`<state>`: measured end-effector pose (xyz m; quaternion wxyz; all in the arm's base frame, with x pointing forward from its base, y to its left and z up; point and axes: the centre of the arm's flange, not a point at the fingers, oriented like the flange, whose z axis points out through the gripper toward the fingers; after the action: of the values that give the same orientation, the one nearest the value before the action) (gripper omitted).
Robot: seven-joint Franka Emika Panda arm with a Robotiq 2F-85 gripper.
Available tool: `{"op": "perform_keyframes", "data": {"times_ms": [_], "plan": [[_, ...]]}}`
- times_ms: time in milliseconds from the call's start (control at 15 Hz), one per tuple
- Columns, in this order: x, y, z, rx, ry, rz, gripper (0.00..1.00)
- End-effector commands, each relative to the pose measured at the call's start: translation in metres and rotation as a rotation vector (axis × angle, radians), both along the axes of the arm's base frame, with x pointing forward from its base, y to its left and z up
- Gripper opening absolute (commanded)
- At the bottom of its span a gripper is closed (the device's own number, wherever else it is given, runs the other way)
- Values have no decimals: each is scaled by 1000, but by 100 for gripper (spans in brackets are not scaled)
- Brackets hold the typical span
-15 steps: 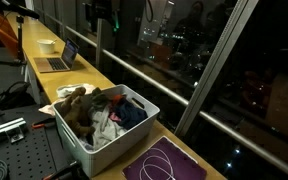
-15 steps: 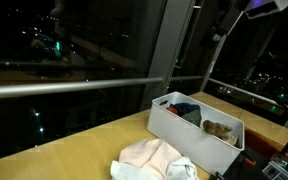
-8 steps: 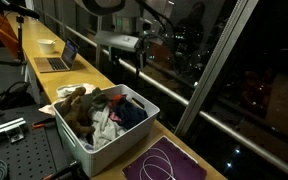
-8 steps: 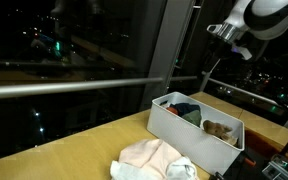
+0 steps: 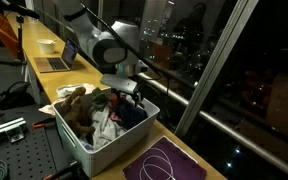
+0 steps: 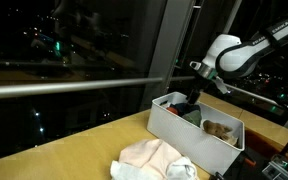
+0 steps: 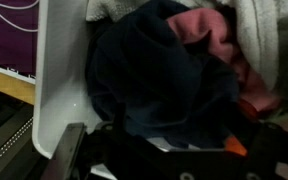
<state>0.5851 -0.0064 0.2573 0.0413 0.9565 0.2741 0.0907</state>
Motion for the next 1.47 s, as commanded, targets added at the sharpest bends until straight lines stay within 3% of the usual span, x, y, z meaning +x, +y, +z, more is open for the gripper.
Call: {"op": "perform_keyframes", "data": {"times_ms": [0, 467, 867, 933, 1000, 1400], "plan": [[11, -11, -40, -45, 6, -21, 100], [-12, -14, -106, -52, 94, -61, 100], [-24, -8, -137, -47, 134, -81, 100], [-24, -7, -138, -43, 133, -86, 75], [-25, -6, -138, -47, 128, -84, 74], [-26, -14, -104, -12, 111, -114, 28]]}}
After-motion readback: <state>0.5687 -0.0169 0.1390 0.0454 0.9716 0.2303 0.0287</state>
